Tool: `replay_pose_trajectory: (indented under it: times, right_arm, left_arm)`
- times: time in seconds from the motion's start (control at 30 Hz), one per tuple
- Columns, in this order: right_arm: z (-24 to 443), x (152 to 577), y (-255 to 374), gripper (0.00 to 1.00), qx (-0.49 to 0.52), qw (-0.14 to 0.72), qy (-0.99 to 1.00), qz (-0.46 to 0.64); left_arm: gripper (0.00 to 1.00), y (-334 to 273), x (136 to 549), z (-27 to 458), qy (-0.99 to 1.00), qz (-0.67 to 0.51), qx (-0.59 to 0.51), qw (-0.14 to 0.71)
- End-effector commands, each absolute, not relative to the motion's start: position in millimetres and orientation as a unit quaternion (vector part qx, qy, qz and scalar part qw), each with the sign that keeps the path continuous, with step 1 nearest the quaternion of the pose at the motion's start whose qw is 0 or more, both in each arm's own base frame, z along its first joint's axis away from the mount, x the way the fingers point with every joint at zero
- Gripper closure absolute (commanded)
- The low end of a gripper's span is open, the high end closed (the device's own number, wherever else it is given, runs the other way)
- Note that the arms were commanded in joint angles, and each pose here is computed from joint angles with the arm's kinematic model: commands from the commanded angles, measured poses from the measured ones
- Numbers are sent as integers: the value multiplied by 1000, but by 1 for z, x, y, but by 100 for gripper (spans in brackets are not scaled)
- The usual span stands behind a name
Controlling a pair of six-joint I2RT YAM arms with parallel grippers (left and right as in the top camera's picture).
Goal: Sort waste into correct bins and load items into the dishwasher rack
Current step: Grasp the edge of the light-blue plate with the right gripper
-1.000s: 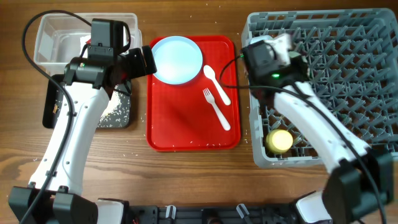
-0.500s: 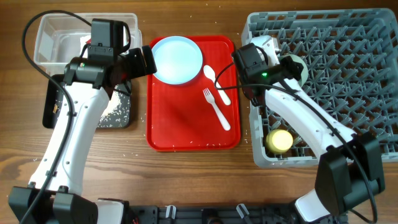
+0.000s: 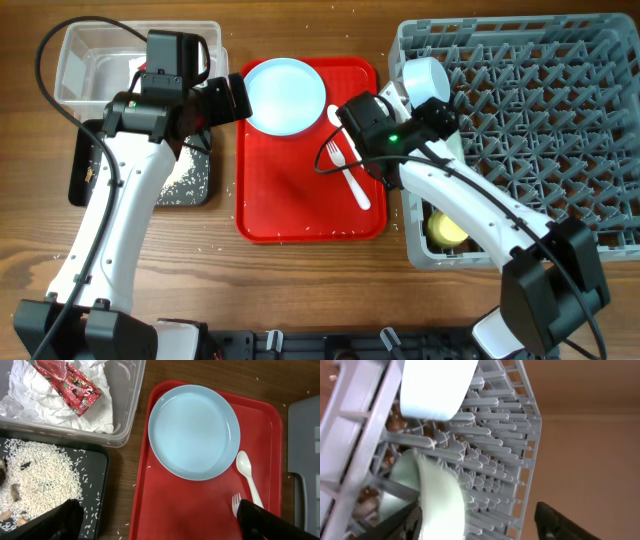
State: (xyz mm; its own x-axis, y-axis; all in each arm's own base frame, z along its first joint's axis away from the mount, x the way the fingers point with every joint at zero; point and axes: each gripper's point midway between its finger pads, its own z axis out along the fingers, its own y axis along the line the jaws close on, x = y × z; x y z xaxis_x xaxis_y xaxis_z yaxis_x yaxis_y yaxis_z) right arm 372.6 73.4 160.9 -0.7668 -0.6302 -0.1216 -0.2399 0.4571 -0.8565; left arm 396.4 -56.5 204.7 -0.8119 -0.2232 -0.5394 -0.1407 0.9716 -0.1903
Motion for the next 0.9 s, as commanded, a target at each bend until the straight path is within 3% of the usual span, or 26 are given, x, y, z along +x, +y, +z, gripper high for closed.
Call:
replay_pose_trajectory:
  times: [0.0, 0.2, 0.27, 0.37, 0.4, 0.43, 0.5, 0.57, 0.63, 0.67, 0.73, 0.8, 0.87]
  right_arm:
    - [163, 383, 88, 17, -234, 264, 838, -416]
    - [176, 412, 146, 1, -182, 385, 880, -213]
    - [191, 421, 187, 0, -133, 434, 890, -51]
    - [189, 399, 252, 0, -99, 381, 902, 179]
    - [190, 397, 260, 19, -72, 367, 902, 216]
    - [188, 395, 261, 23, -23, 351, 906, 237]
    - [194, 390, 271, 23, -17, 329, 903, 274]
    - [228, 408, 270, 26, -33, 360, 898, 249]
    - [229, 424, 274, 27, -30, 364, 900, 239]
    - [193, 447, 288, 30, -10, 328, 911, 250]
    - [147, 454, 295, 30, 19, 276, 924, 264]
    - [89, 449, 301, 37, 33, 210, 942, 259]
    - [62, 445, 300, 48, 35, 186, 951, 246]
  left_arm:
    - [0, -53, 399, 209, 947, -66, -97, 299]
    - [0, -54, 399, 209, 947, -66, -97, 299]
    - [0, -54, 399, 209, 947, -66, -97, 299]
    - [0, -54, 399, 209, 947, -66, -97, 299]
    - [0, -54, 399, 209, 947, -66, -97, 299]
    - [0, -54, 399, 209, 947, -66, -96, 299]
    - [0, -54, 399, 209, 947, -66, -97, 299]
    - [0, -54, 399, 209, 947, -66, -97, 299]
    - [0, -54, 399, 209, 947, -66, -97, 299]
    - [0, -54, 399, 209, 947, -66, -97, 299]
    - [0, -54, 399, 209, 947, -66, -97, 299]
    - [0, -54, 399, 209, 947, -66, -97, 299]
    - [0, -54, 399, 209, 947, -66, -97, 299]
